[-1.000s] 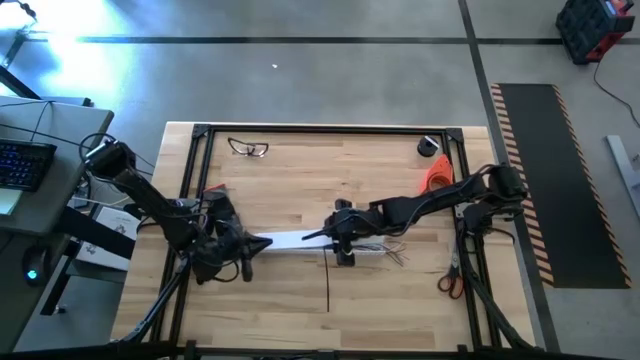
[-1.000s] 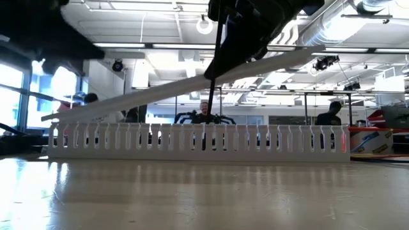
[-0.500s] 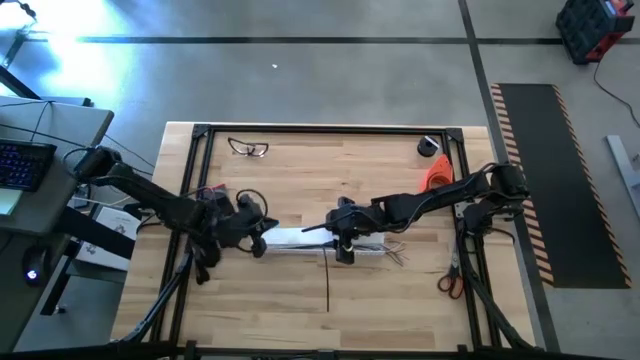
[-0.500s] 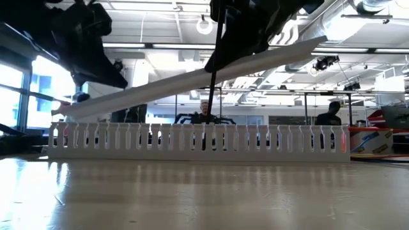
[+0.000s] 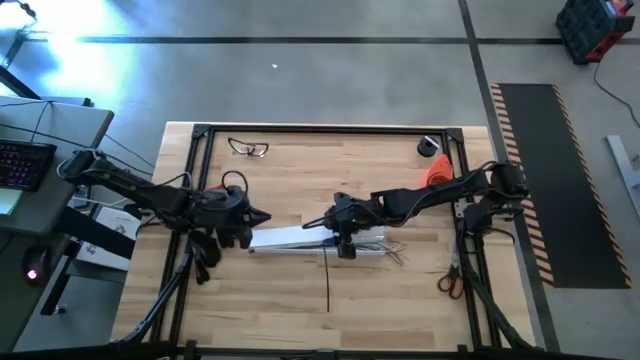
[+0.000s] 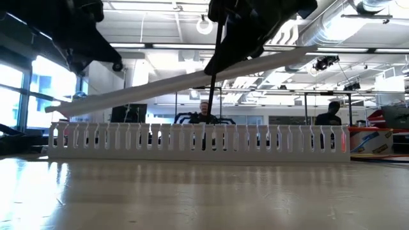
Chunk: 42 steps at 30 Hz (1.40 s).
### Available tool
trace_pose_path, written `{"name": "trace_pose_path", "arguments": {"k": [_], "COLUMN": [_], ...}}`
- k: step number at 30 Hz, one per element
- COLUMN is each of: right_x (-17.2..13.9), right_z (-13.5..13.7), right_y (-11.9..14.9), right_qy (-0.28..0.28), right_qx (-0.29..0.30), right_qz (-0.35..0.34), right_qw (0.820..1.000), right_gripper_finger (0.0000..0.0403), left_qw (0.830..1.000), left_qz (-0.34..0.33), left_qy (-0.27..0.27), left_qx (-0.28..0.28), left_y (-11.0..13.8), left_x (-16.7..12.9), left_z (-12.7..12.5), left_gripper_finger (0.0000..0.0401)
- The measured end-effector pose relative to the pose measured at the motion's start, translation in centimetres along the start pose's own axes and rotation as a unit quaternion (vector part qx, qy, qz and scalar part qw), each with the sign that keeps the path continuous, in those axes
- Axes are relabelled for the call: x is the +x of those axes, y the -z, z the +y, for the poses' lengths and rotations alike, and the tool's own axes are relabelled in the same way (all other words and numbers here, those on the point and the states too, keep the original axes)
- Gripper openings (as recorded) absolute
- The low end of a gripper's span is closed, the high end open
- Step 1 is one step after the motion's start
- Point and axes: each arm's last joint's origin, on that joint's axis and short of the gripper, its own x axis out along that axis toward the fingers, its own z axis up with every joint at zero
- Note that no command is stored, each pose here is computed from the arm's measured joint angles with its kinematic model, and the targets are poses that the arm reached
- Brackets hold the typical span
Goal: Ziptie cables
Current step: Insert the white cable duct cover into the white cable duct
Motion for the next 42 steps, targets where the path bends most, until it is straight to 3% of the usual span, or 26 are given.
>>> {"name": "trace_pose_path", "arguments": {"k": [15,25,42], "right_x": [0.5,0.6,0.6], "right_z": [-0.9,-0.8,-0.2], "right_y": [0.5,0.2,0.5], "right_qy": [-0.011,-0.013,-0.018], "right_qx": [0.025,0.017,0.011], "right_qz": [0.021,0.009,0.023], "right_qw": [0.999,1.0,1.0], "right_gripper_finger": [0.0205,0.0205,0.0205], "left_qw": [0.999,0.998,0.998], "left_qz": [0.014,0.008,0.019], "left_qy": [0.022,0.056,0.065], "left_qx": [-0.033,-0.023,-0.012], "left_y": [4.6,4.7,5.3], "left_x": [0.9,0.5,1.3], "left_z": [2.0,1.2,0.5], "left_gripper_finger": [0.0,0.0,0.0]}}
